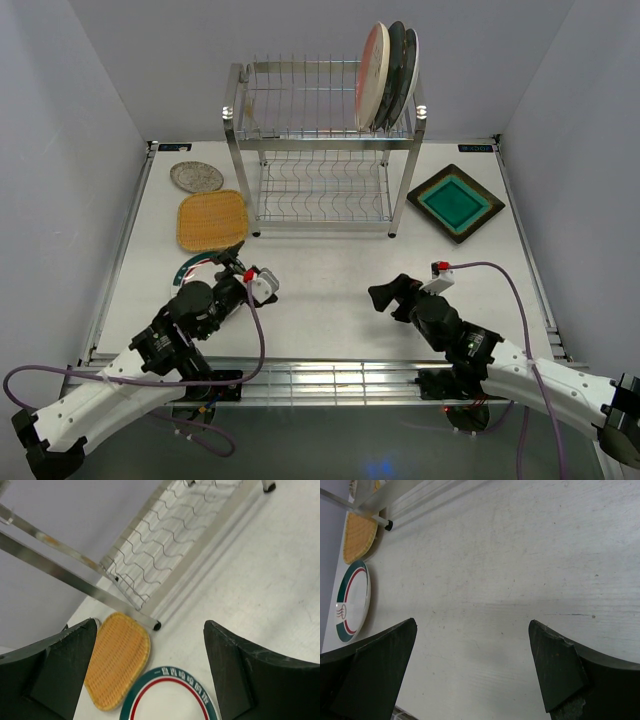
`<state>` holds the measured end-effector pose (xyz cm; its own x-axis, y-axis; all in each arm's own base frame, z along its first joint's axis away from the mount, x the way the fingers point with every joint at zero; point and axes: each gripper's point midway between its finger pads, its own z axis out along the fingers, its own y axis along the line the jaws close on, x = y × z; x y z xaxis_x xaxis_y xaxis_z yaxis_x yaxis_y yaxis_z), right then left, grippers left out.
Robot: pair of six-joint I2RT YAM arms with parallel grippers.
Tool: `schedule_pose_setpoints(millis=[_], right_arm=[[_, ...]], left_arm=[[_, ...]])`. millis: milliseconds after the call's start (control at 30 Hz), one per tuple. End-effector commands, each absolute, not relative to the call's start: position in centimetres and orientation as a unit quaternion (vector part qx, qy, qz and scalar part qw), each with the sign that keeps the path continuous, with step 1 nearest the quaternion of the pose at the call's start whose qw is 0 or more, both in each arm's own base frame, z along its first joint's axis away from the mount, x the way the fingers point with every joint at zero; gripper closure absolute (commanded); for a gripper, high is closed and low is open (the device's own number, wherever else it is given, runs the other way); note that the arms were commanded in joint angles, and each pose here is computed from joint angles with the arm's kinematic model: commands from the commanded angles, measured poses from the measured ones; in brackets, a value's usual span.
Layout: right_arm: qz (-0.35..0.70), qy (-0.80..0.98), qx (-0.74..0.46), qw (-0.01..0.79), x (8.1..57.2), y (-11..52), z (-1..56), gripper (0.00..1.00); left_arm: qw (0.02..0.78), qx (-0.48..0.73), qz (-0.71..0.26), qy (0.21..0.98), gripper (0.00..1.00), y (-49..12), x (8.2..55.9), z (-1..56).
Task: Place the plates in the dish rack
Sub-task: Pick up the plate at the center of the board.
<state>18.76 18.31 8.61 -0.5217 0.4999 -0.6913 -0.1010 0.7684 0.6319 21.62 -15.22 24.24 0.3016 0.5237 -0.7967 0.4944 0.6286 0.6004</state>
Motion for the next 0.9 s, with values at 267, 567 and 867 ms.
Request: schedule_pose_setpoints(millis=[267, 567, 867], right_arm=[[0.348, 0.801, 0.11, 0.474, 18.7, 19.6, 8.9, 0.02], [0.353, 0.801, 0.115, 0.47, 18.5, 19.5, 8.4, 0.02], [0.356, 0.801, 0.115, 0.468, 18.5, 19.7, 8.4, 0.02]], left_arm=[[0.491, 0.48, 0.124, 0.716, 0.02, -10.7, 21.6, 10.8], [0.436, 0.48, 0.155, 0.745, 0.03, -8.7, 20.8, 6.8], [0.407, 0.458, 0.19, 0.767, 0.12, -6.7, 20.4, 4.6]])
